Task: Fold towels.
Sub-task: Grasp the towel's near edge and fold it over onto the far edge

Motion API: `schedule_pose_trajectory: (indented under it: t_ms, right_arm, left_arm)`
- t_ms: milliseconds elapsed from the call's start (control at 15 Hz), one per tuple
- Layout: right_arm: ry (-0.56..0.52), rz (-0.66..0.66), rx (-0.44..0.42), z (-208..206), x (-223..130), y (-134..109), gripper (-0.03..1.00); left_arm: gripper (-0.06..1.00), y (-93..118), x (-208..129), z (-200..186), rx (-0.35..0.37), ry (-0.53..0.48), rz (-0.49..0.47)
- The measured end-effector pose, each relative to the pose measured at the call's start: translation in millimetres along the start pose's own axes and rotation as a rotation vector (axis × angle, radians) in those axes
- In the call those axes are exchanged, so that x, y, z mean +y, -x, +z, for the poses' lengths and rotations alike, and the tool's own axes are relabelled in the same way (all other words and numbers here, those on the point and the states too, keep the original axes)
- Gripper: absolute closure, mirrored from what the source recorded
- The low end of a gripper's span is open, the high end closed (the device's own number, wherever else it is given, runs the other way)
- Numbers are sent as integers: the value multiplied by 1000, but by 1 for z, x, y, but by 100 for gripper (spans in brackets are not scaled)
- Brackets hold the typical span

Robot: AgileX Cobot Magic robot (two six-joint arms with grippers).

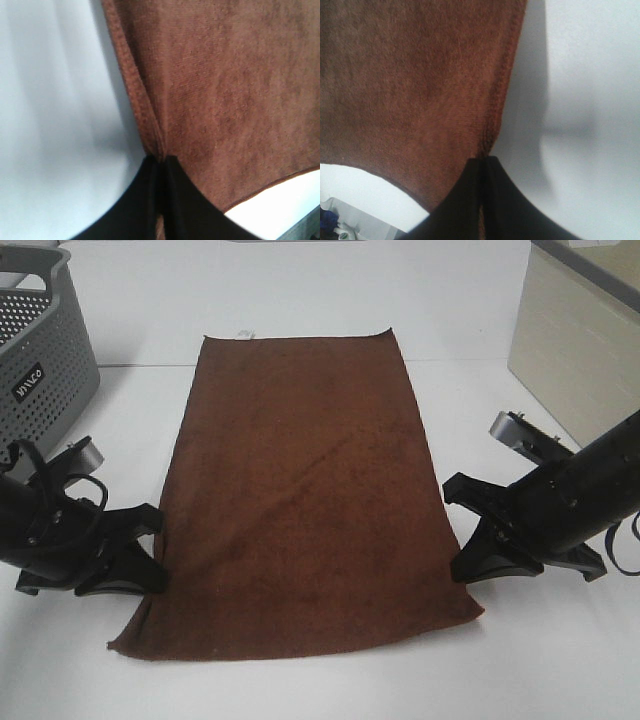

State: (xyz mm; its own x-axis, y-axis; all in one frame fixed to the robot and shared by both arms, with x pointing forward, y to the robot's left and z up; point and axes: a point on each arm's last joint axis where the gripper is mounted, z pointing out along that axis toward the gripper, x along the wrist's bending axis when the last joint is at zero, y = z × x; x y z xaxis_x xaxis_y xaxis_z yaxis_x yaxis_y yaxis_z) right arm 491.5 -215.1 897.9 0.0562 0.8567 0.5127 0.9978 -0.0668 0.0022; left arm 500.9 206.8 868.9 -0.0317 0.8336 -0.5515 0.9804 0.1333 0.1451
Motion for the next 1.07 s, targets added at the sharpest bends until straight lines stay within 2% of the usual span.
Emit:
schedule_pose_trajectory:
  t_ms: [467,667,867,1067]
  right_arm:
    - [-38,19,3,-17,-66,5,97]
    - [-63,25,3,-19,-95,11,97]
    - [-51,11,11,-23,-102,10,97]
    - [-19,-10,11,-27,-93,6,97]
  left_arm:
    - [93,-4,-61,-34,17,-11,-6]
    - [93,-5,-83,-40,-6,-46,-15]
    - [93,-4,-88,-40,-30,-59,-42]
    - [93,0,-80,-41,-38,-38,-71]
